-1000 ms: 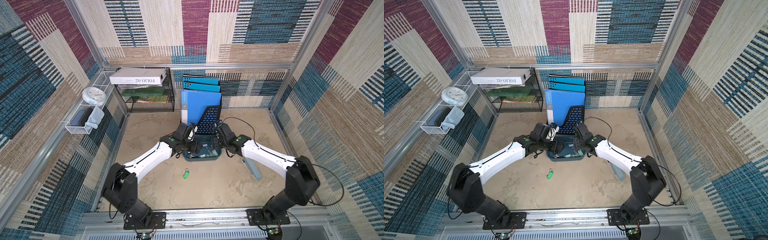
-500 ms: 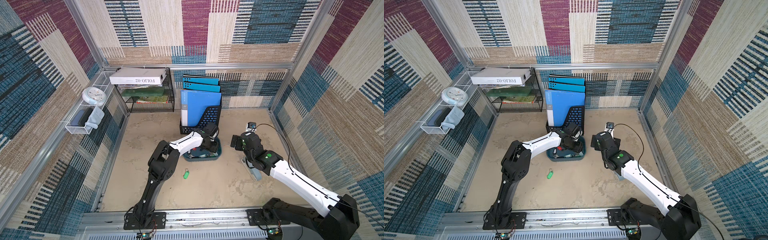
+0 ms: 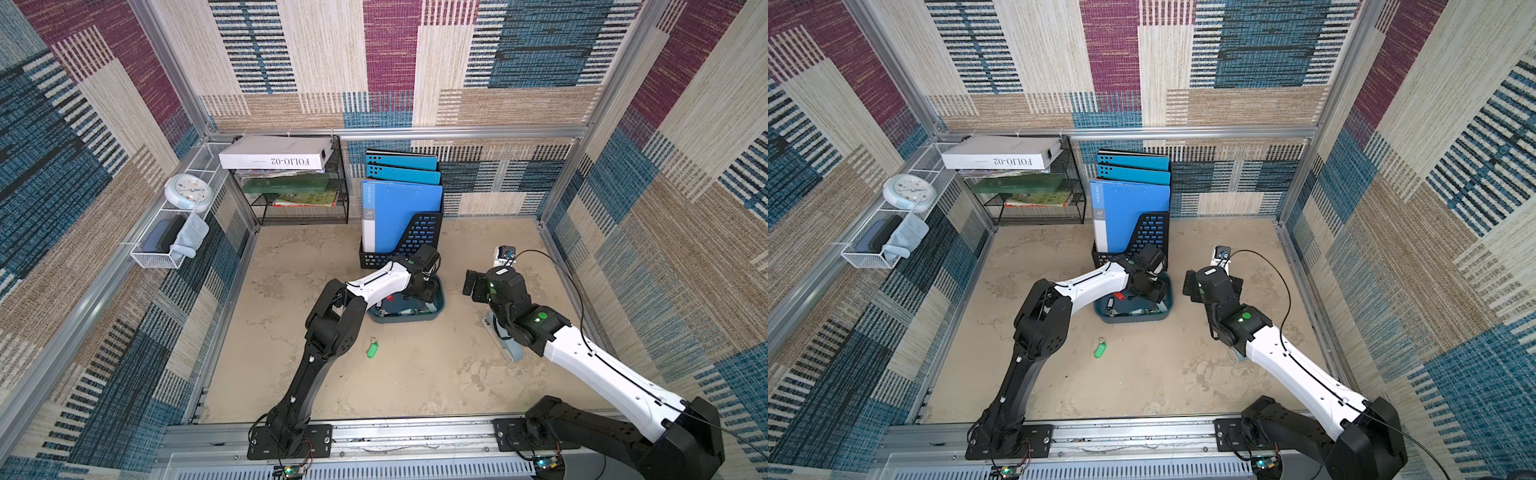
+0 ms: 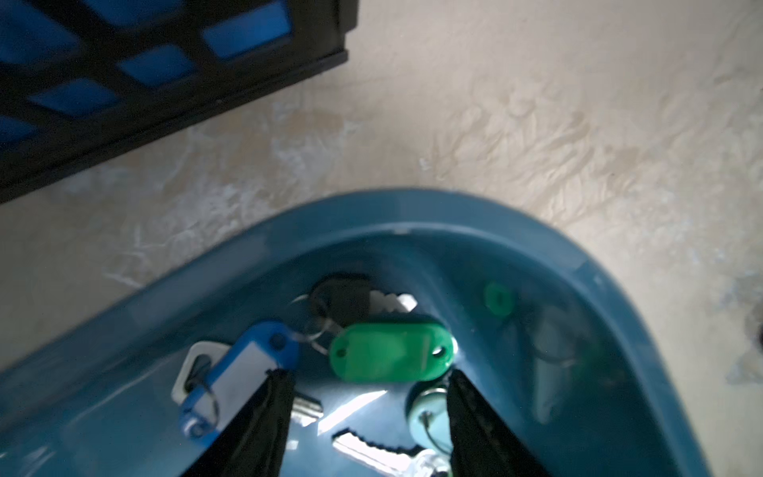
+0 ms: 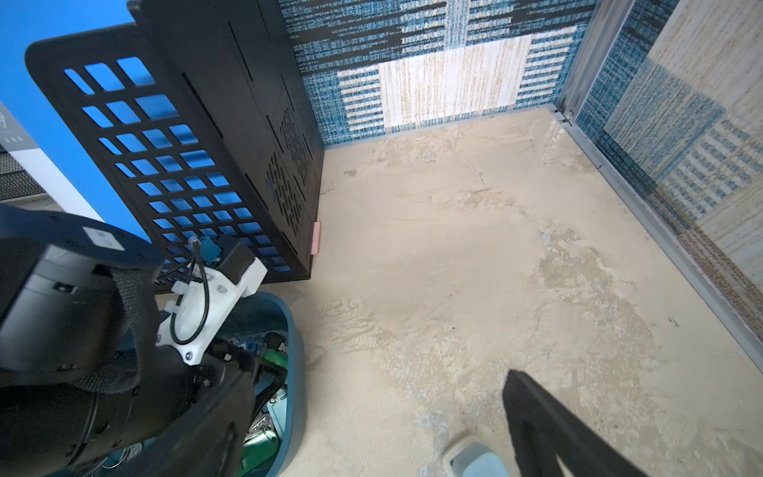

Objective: Take the keys out of the storage box
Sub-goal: Pick up the key from the storage box.

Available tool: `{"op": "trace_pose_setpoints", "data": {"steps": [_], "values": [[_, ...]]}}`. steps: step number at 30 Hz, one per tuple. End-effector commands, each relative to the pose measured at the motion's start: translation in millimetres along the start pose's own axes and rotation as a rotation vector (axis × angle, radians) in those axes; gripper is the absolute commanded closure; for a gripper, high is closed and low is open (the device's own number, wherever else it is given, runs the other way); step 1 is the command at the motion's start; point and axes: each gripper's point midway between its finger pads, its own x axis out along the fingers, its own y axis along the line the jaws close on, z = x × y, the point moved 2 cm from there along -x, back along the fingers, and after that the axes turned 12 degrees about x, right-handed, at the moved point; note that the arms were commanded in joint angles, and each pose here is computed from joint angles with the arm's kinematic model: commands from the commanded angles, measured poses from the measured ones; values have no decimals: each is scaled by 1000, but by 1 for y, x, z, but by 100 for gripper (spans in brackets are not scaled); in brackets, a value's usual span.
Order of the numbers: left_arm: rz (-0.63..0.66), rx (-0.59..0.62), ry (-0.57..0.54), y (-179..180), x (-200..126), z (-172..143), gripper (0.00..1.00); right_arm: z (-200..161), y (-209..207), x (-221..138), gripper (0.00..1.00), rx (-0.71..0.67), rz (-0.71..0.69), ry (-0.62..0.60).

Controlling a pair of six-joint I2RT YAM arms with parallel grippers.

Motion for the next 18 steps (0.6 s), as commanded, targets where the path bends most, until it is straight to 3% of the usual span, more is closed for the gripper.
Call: {"op": "trace_pose_setpoints", "data": {"steps": [1,6,12,16,18], "values": [[40,5,-14,8,5,9,45,3,8,2,1,5,37,-10],[27,16,-8,6,16,12,49,2,12,3,1,1,56,-2],[55,26,-5,10,12,15,75,1,12,1,1,8,70,-4],[61,23,-20,11,0,17,98,0,11,0,1,9,73,-3],[59,25,-28,9,-8,18,99,0,11,0,1,10,76,-5]]}}
